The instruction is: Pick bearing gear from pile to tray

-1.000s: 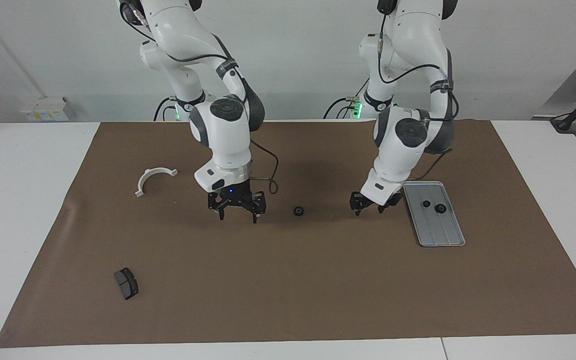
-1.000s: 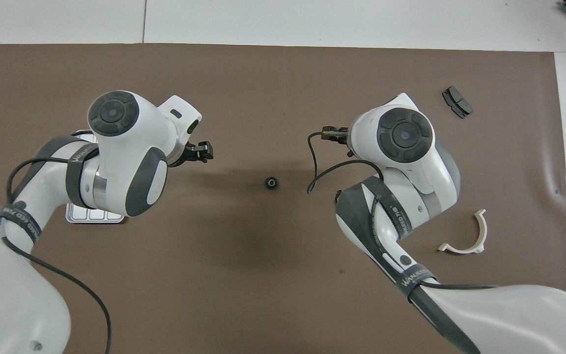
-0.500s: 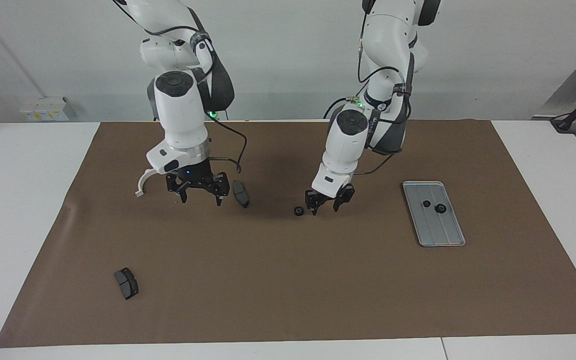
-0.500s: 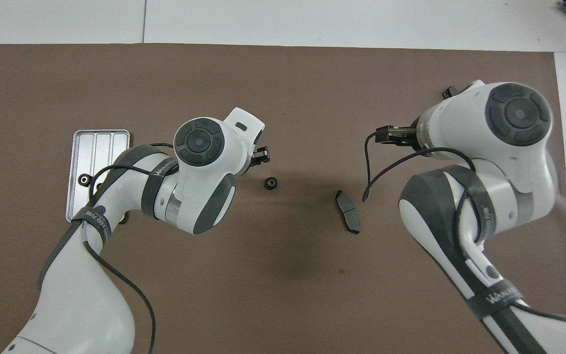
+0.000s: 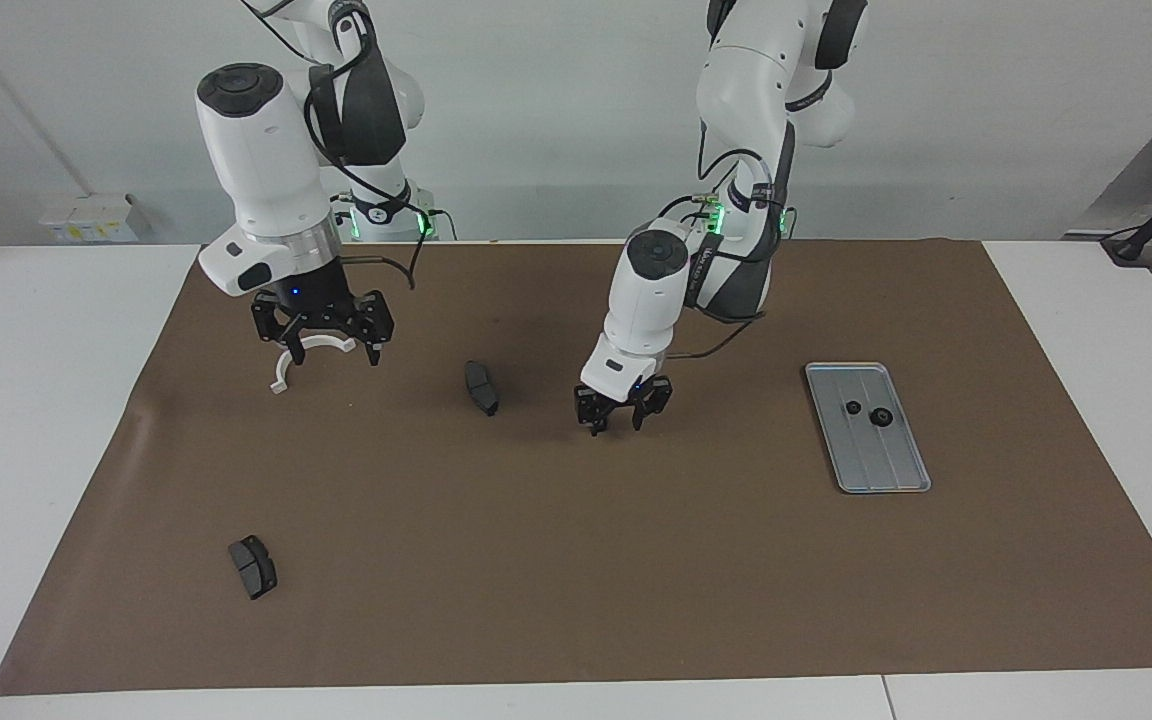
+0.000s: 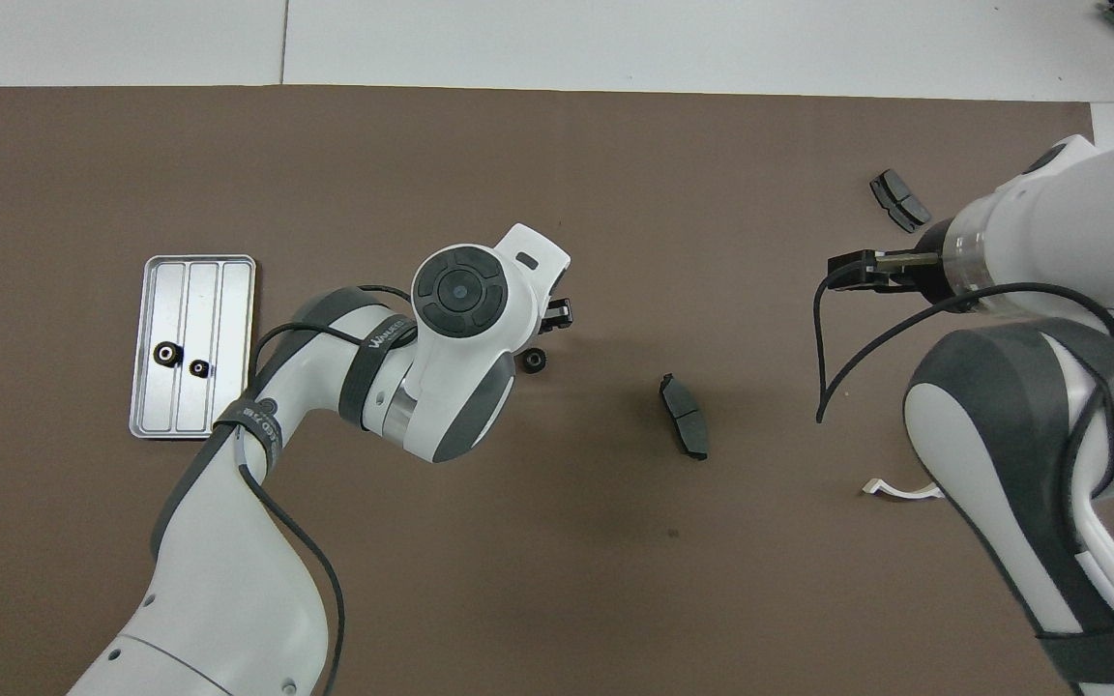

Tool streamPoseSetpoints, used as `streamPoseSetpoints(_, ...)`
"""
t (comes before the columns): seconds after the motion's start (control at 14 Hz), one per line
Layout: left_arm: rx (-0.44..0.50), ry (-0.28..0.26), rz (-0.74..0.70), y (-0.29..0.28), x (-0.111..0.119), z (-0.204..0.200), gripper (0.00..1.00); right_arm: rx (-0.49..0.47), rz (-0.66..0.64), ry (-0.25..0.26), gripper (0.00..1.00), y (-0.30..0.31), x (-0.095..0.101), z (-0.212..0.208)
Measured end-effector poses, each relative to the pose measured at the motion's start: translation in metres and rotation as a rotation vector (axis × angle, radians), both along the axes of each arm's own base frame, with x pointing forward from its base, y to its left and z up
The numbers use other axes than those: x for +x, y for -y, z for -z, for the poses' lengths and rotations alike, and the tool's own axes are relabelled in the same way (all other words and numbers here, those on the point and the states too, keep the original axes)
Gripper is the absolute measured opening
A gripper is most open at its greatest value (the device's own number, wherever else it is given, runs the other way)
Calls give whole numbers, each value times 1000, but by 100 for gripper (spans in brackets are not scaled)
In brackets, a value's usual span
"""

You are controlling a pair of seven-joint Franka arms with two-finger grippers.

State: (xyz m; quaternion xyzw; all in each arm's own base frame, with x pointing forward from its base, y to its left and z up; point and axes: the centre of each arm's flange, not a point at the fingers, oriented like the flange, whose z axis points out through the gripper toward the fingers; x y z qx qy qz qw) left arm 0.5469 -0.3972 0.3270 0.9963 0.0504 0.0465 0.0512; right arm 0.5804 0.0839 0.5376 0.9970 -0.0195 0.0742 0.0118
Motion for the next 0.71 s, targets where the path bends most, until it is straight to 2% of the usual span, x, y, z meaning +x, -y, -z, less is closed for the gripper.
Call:
streamPoseSetpoints(0.43,22,-25,24,15,-12,25,69,4,55,4,100,31,-2,-41)
streamPoseSetpoints(0.64,26,-29,25,15,-12,28,67,18,90,-19,100,51,-6,-59)
streamPoseSetpoints(0.71,26,-30,25,15,-12,28,63,22,91,-30,100,54,-7,-63)
